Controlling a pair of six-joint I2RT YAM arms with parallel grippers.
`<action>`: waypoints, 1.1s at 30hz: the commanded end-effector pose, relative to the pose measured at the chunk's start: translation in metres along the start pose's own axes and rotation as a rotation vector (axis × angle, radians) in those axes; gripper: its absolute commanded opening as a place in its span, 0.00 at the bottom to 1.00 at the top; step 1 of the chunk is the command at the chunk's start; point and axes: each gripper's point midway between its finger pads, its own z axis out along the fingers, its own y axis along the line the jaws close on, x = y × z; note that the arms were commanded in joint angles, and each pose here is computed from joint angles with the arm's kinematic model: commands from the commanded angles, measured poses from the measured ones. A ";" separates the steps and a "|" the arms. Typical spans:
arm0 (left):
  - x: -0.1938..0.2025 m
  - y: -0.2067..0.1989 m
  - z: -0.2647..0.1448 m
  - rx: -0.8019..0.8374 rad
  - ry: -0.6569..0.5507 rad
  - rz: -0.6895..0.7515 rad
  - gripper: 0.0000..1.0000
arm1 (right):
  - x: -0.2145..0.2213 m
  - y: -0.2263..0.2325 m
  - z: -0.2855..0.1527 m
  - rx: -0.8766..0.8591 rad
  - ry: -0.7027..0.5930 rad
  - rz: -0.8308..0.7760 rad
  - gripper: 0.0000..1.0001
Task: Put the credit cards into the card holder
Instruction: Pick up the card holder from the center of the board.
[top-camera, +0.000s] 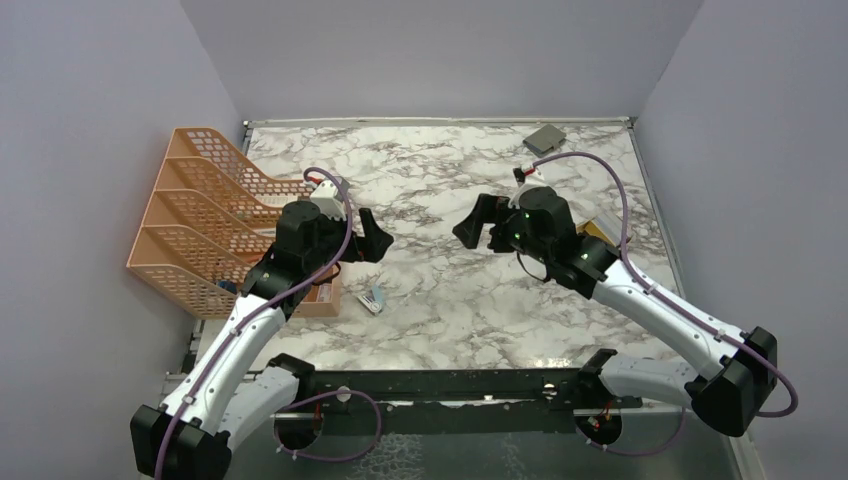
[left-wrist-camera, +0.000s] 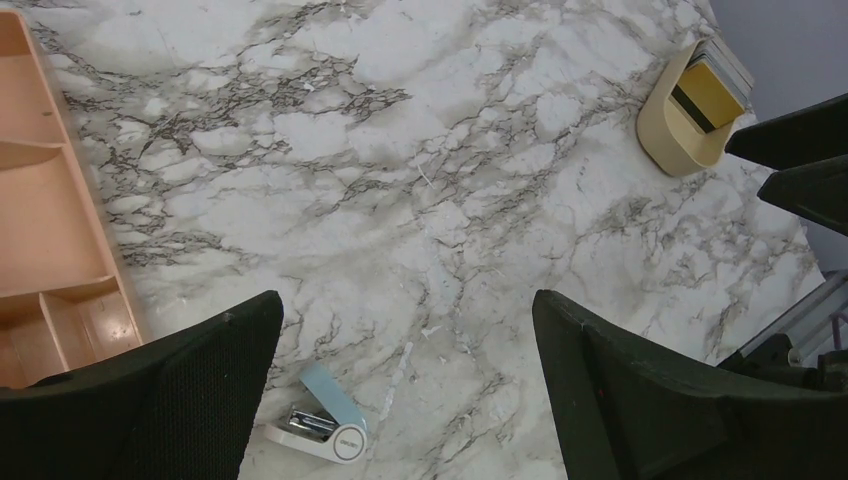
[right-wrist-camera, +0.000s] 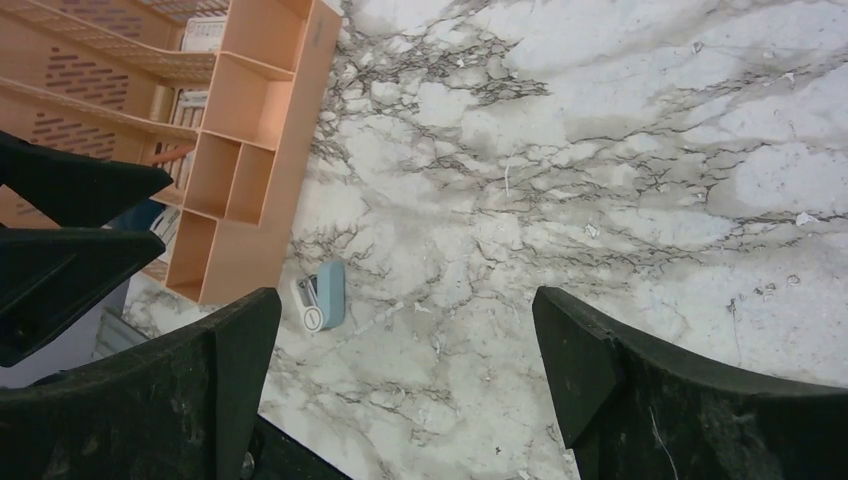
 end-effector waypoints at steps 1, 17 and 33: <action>-0.008 0.004 0.002 -0.016 -0.036 0.023 0.99 | 0.000 -0.014 0.003 0.059 -0.021 0.020 1.00; -0.017 0.029 -0.010 -0.175 -0.113 -0.025 0.99 | -0.056 -0.049 0.071 0.237 -0.144 -0.026 0.99; -0.018 0.025 -0.014 -0.155 -0.119 -0.013 0.98 | -0.140 -0.231 0.170 0.392 -0.176 0.391 0.51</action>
